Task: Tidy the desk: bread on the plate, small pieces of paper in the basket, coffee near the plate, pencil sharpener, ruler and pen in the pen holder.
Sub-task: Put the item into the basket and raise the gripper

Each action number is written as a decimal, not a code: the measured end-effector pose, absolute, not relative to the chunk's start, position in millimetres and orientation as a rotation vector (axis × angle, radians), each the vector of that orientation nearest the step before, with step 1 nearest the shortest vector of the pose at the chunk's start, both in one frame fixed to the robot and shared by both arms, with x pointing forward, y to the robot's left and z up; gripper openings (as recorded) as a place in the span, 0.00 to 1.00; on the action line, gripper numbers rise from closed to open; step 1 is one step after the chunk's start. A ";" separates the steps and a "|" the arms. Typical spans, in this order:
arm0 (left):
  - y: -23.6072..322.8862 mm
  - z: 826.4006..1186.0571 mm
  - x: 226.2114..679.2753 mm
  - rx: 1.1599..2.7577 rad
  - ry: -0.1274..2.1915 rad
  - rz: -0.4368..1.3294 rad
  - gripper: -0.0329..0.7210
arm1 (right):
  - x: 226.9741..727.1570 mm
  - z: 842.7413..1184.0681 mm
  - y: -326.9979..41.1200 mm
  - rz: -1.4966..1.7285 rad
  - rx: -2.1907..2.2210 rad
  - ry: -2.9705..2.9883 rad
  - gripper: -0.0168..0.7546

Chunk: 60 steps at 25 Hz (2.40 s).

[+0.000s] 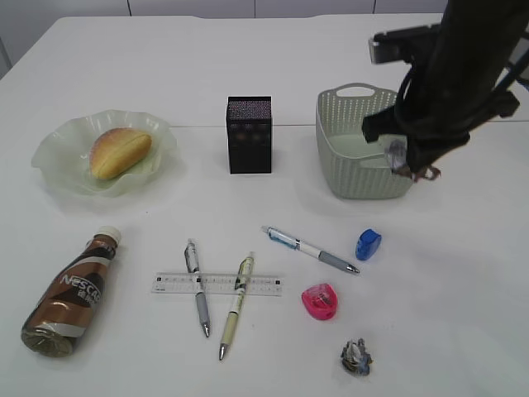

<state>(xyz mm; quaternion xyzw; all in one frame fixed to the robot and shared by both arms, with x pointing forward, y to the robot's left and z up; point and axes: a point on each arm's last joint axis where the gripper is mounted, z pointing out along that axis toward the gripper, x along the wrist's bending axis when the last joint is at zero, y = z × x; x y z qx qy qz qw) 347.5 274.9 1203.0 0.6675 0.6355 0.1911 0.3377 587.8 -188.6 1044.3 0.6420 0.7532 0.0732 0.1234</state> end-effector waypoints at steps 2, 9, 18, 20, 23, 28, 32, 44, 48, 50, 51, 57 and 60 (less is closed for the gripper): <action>274.9 1203.0 347.5 1.739 1.656 0.498 0.66 | 597.1 1060.9 -186.1 0.320 1.844 2.136 0.00; 274.9 1203.0 347.5 1.739 1.656 0.498 0.65 | 637.0 1089.6 -175.6 0.560 1.742 1.972 0.00; 274.9 1203.0 347.5 1.739 1.656 0.498 0.64 | 686.6 1054.4 -179.8 0.565 1.796 1.882 0.00; 274.9 1203.0 347.5 1.739 1.656 0.498 0.64 | 698.3 1042.7 -189.5 0.551 1.831 1.854 0.00; 274.9 1203.0 347.5 1.739 1.656 0.498 0.64 | 712.1 1030.1 -201.0 0.548 1.868 1.823 0.00; 274.9 1203.0 347.5 1.739 1.656 0.498 0.63 | 727.5 1017.0 -209.6 0.573 1.881 1.790 0.02; 274.9 1203.0 347.5 1.738 1.657 0.497 0.63 | 733.0 1005.8 -207.2 0.591 1.886 1.793 0.16; 274.9 1203.0 347.5 1.736 1.659 0.496 0.63 | 734.0 1003.6 -206.0 0.553 1.947 1.805 0.57; 274.9 1203.0 347.5 1.736 1.659 0.496 0.63 | 726.6 1025.2 -203.5 0.488 2.011 1.885 0.57; 274.9 1203.0 347.5 1.736 1.659 0.496 0.63 | 720.3 1036.5 -201.1 0.454 2.048 1.949 0.56; 274.9 1203.0 347.5 1.736 1.659 0.496 0.63 | 718.3 1040.4 -199.6 0.454 2.061 1.971 0.55; 274.9 1203.0 347.5 1.736 1.659 0.496 0.63 | 714.3 1049.8 -190.2 0.537 2.052 2.088 0.53; 274.9 1203.0 347.5 1.736 1.659 0.496 0.63 | 712.2 1050.8 -182.2 0.623 2.083 2.145 0.53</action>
